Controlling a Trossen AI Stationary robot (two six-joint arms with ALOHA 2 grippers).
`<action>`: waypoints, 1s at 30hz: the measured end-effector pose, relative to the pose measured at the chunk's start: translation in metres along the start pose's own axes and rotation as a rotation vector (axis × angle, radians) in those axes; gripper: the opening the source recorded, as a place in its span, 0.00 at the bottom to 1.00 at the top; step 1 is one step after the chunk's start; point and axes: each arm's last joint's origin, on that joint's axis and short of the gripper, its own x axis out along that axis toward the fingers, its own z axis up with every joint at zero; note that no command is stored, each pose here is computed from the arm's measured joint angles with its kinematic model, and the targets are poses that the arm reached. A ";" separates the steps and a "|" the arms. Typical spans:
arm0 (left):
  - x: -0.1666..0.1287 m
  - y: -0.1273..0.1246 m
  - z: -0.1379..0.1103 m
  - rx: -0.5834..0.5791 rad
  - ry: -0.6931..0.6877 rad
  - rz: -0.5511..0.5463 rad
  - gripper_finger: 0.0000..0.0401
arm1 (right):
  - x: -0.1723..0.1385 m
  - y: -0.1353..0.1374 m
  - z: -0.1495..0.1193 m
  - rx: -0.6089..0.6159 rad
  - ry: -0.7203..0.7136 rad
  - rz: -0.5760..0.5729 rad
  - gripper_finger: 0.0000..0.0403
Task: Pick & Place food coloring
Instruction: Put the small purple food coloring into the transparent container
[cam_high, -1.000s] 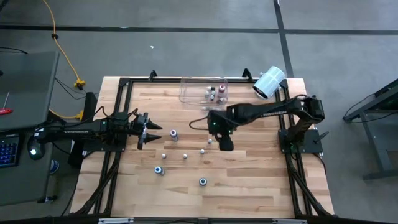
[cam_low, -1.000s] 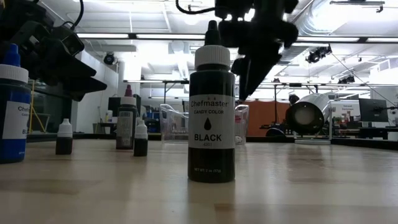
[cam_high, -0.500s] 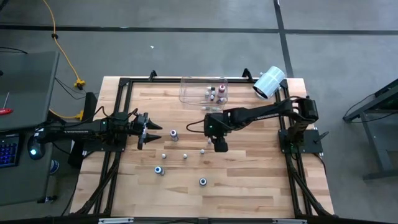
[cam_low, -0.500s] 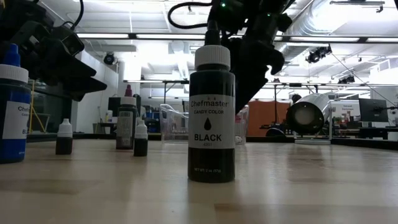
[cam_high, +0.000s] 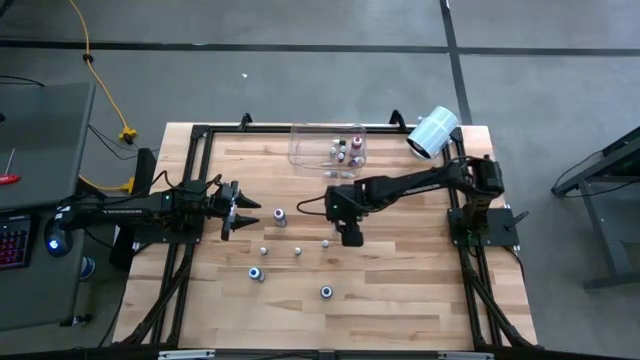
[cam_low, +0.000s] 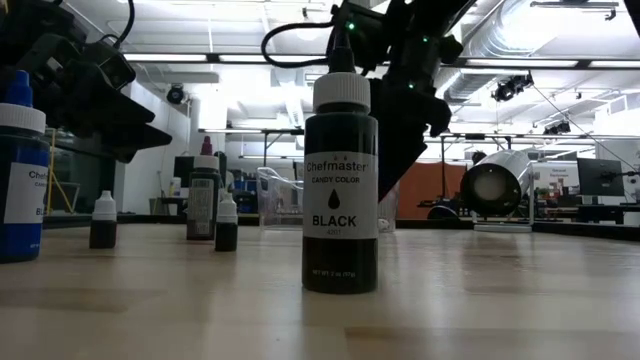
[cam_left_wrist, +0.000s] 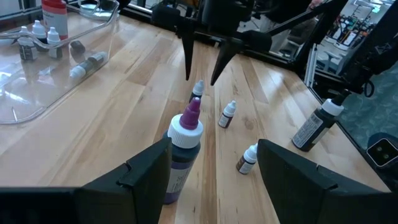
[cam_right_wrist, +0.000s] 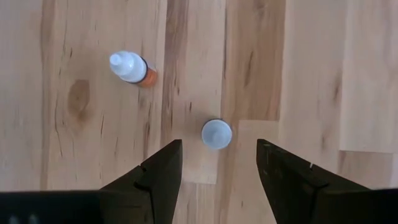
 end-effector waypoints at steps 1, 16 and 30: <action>0.000 0.000 0.000 0.000 0.000 0.000 0.58 | 0.001 0.000 0.000 0.000 0.002 0.003 0.48; 0.000 0.000 0.000 0.000 0.000 0.000 0.58 | 0.007 0.001 0.001 0.003 -0.001 -0.011 0.48; 0.000 0.000 0.000 0.000 0.000 0.000 0.58 | 0.014 0.003 0.002 0.005 -0.010 -0.015 0.48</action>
